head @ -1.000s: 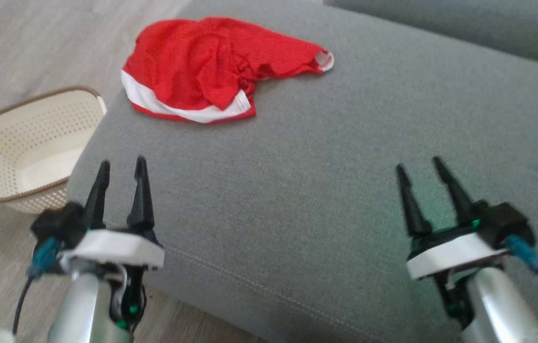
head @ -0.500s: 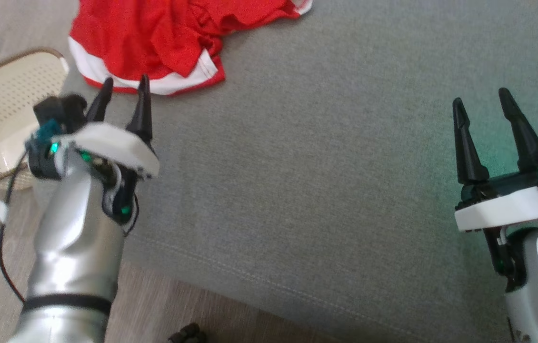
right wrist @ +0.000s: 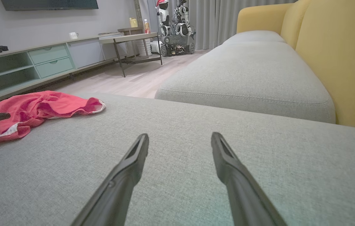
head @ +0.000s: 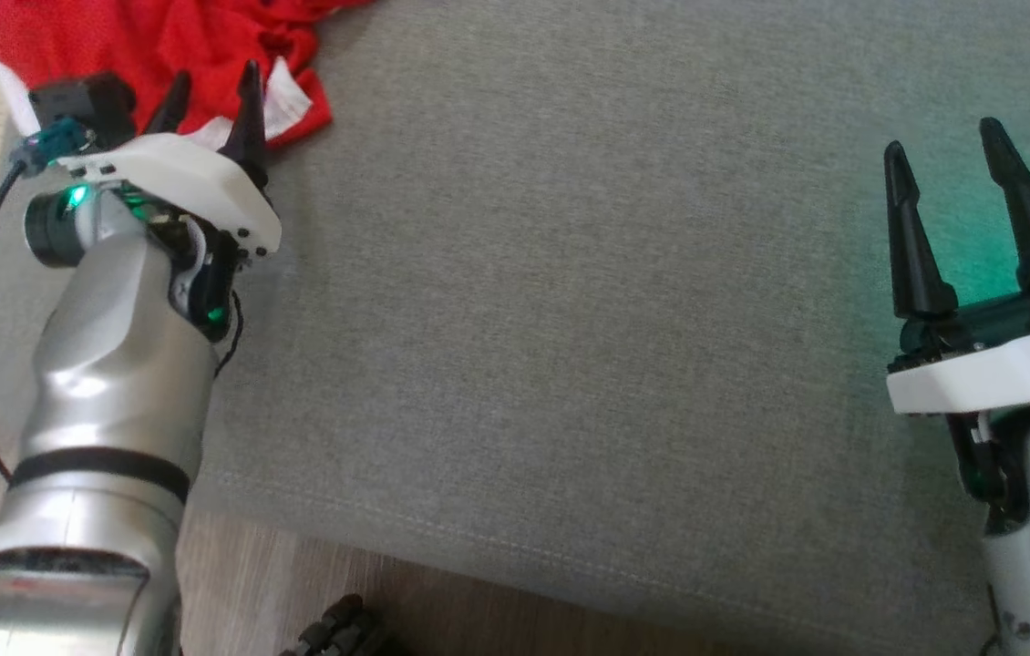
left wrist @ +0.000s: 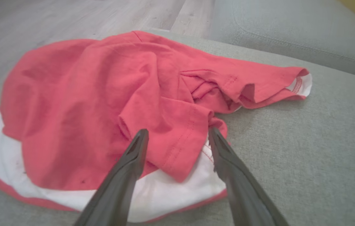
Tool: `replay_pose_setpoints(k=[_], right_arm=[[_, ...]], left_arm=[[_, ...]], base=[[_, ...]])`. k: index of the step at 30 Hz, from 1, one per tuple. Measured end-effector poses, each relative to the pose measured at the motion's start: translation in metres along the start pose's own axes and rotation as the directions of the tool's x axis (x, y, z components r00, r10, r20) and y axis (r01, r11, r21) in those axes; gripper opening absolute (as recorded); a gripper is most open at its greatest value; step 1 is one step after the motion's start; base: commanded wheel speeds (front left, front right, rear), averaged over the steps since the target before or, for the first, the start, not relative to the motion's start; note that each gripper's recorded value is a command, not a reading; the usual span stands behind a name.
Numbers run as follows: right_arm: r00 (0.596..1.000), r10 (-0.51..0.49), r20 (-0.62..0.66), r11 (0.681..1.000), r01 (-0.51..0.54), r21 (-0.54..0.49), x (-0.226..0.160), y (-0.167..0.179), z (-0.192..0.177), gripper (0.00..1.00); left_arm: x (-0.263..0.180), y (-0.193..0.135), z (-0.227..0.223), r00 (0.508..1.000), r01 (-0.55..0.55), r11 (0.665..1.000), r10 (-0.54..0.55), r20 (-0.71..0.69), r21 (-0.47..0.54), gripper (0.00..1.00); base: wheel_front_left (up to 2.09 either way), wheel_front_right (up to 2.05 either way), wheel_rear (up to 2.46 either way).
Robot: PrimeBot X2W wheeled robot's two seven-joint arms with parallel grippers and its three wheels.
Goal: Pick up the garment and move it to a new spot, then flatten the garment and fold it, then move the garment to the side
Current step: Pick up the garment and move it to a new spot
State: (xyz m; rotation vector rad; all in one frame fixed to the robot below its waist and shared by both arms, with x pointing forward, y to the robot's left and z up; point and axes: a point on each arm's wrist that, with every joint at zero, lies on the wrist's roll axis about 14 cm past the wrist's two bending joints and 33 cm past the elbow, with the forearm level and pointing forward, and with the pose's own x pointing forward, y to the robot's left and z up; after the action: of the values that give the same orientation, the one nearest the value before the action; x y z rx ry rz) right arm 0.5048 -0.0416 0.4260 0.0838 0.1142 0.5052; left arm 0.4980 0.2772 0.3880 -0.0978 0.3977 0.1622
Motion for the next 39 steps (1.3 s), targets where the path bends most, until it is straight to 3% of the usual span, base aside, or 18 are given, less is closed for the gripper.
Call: replay_pose_setpoints(k=[8,9,11,19,28,34,39], right_arm=[[1.0,-0.03,-0.009,1.0,0.03,-0.003,-0.002,-0.013,-0.005,1.0],[0.999,-0.032,-0.01,0.999,0.032,-0.003,-0.003,-0.014,-0.006,1.0],[0.999,-0.035,-0.009,0.999,0.035,-0.006,-0.004,-0.014,-0.004,1.0],[0.999,-0.034,0.034,0.999,0.035,-0.016,-0.009,-0.008,0.015,1.0],[0.99,-0.054,0.129,0.999,0.054,0.003,-0.029,0.007,0.053,1.0],[0.98,-0.101,0.171,0.995,0.1,0.013,-0.049,0.001,0.068,1.0],[0.969,-0.156,0.192,0.988,0.154,0.025,-0.067,-0.01,0.074,1.0]], left_arm=[[0.015,-0.004,-0.024,0.994,0.005,1.0,-0.002,-0.113,0.028,1.0],[0.015,-0.004,-0.027,0.992,0.004,1.0,0.0,-0.129,0.029,0.49],[0.015,-0.004,-0.028,0.991,0.001,1.0,0.003,-0.137,0.028,0.0],[0.006,-0.009,0.007,1.0,0.02,0.999,-0.02,-0.024,0.031,0.0],[-0.027,-0.037,0.068,0.972,0.132,0.988,-0.145,0.186,0.078,0.0],[-0.041,-0.082,0.098,0.919,0.247,0.96,-0.276,0.282,0.134,0.0],[-0.048,-0.134,0.117,0.858,0.358,0.912,-0.405,0.316,0.2,0.0]], base=[[0.0,0.0,0.0],[0.0,0.0,0.0],[0.0,0.0,0.0],[0.0,0.0,0.0],[0.0,0.0,0.0],[0.0,0.0,0.0],[0.0,0.0,0.0]])
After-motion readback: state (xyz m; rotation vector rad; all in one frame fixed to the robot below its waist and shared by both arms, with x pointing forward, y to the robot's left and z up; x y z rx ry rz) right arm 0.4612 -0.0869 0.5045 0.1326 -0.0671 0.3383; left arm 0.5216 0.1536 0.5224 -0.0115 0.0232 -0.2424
